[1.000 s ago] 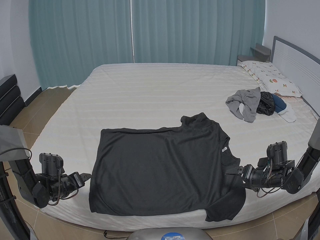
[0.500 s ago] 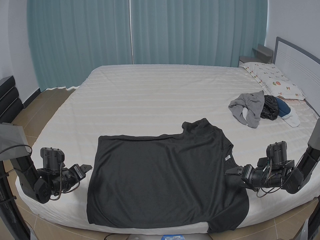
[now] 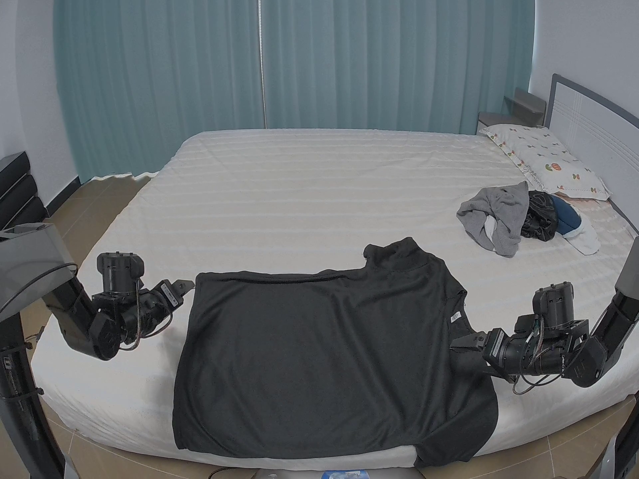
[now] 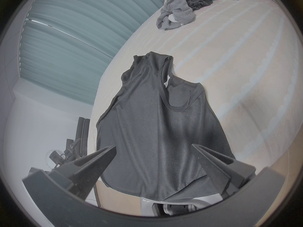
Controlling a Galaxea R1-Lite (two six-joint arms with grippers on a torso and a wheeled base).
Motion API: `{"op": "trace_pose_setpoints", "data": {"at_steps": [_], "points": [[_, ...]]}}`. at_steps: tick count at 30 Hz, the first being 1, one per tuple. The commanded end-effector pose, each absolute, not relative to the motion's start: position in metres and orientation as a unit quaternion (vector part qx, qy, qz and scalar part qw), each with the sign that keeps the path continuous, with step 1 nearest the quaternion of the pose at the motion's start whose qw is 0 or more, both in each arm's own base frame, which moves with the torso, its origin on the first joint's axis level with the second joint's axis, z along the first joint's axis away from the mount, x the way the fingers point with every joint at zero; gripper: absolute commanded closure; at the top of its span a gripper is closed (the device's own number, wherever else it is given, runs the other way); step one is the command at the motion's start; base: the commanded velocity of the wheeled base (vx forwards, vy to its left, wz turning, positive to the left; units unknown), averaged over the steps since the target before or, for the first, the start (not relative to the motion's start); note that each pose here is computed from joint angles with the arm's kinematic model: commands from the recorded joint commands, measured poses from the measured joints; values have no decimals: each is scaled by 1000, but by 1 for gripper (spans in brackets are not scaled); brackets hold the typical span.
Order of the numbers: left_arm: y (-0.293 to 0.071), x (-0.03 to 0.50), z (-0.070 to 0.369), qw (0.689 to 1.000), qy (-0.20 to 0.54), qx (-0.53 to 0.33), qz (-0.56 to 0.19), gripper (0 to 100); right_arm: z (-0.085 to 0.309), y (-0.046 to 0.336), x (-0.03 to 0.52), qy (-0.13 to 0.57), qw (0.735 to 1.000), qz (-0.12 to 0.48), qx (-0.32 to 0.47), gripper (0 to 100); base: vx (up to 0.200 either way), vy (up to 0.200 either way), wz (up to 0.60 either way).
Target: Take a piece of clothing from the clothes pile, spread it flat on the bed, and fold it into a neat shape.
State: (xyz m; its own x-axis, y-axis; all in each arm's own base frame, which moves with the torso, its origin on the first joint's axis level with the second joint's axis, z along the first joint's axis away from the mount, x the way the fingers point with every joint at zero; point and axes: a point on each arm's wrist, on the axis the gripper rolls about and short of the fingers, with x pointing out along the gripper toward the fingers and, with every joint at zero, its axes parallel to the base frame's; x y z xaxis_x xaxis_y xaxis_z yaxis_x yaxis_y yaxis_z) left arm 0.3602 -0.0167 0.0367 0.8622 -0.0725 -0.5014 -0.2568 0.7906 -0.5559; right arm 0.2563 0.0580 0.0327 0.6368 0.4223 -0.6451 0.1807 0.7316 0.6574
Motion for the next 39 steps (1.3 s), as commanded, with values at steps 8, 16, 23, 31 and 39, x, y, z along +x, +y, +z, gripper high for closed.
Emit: {"op": "trace_pose_setpoints", "data": {"at_steps": [8, 16, 23, 31, 39], "points": [[-19, 479, -12, 903, 276, -329, 22, 0, 29, 57, 252, 430, 825, 68, 359, 0, 0, 0, 0], [-12, 498, -21, 905, 270, -326, 43, 0, 25, 58, 252, 439, 820, 73, 361, 0, 0, 0, 0], [-11, 499, -21, 906, 265, -326, 45, 0, 25, 58, 253, 440, 818, 79, 361, 0, 0, 0, 0], [-12, 500, -22, 906, 268, -326, 44, 100, 25, 58, 253, 440, 818, 79, 362, 0, 0, 0, 0], [-10, 502, -18, 909, 256, -326, 44, 100, 32, 55, 262, 415, 828, 81, 368, 0, 0, 0, 0]]}}
